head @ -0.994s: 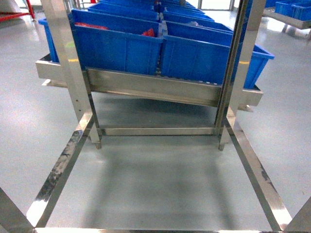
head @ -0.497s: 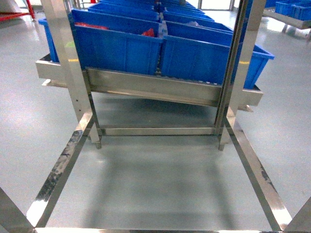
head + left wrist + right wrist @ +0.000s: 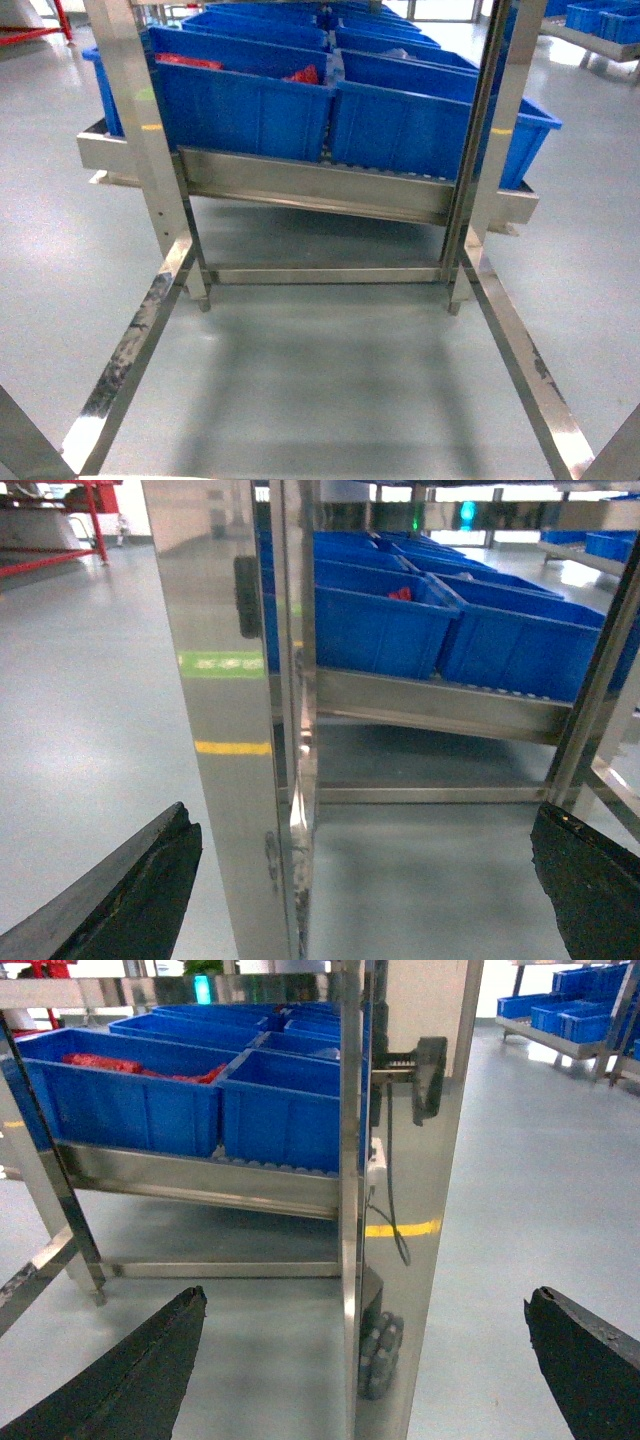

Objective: Pick capacitor and pack into box

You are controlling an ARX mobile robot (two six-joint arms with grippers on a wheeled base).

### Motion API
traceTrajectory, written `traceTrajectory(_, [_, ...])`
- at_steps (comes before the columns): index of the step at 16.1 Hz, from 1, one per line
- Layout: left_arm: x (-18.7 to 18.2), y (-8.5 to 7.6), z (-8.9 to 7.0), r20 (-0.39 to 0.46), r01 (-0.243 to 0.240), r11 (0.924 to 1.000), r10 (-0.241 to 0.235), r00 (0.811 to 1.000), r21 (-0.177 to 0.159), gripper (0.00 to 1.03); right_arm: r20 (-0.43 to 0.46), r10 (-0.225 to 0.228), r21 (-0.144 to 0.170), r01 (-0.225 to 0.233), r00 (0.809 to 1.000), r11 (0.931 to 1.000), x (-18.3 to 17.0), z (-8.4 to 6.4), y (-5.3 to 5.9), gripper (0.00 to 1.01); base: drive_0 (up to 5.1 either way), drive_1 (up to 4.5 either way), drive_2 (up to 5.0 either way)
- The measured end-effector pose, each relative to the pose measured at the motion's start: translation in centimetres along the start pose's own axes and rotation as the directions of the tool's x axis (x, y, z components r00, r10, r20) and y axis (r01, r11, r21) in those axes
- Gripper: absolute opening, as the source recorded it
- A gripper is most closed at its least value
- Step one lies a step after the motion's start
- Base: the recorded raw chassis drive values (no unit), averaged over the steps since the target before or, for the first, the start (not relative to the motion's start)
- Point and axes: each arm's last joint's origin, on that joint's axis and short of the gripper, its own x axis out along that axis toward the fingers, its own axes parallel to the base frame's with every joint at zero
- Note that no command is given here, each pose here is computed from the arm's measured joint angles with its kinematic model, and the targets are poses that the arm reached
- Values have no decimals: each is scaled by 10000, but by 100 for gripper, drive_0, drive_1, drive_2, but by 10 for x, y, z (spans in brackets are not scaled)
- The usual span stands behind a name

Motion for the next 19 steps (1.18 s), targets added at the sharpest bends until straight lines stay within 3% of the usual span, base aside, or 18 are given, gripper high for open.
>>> traceTrajectory(19, [0,0,0,38,-8,10000,8,10000,-4,98,15,8,-11,-8,10000,10000,0,0,0,98,0,0,0])
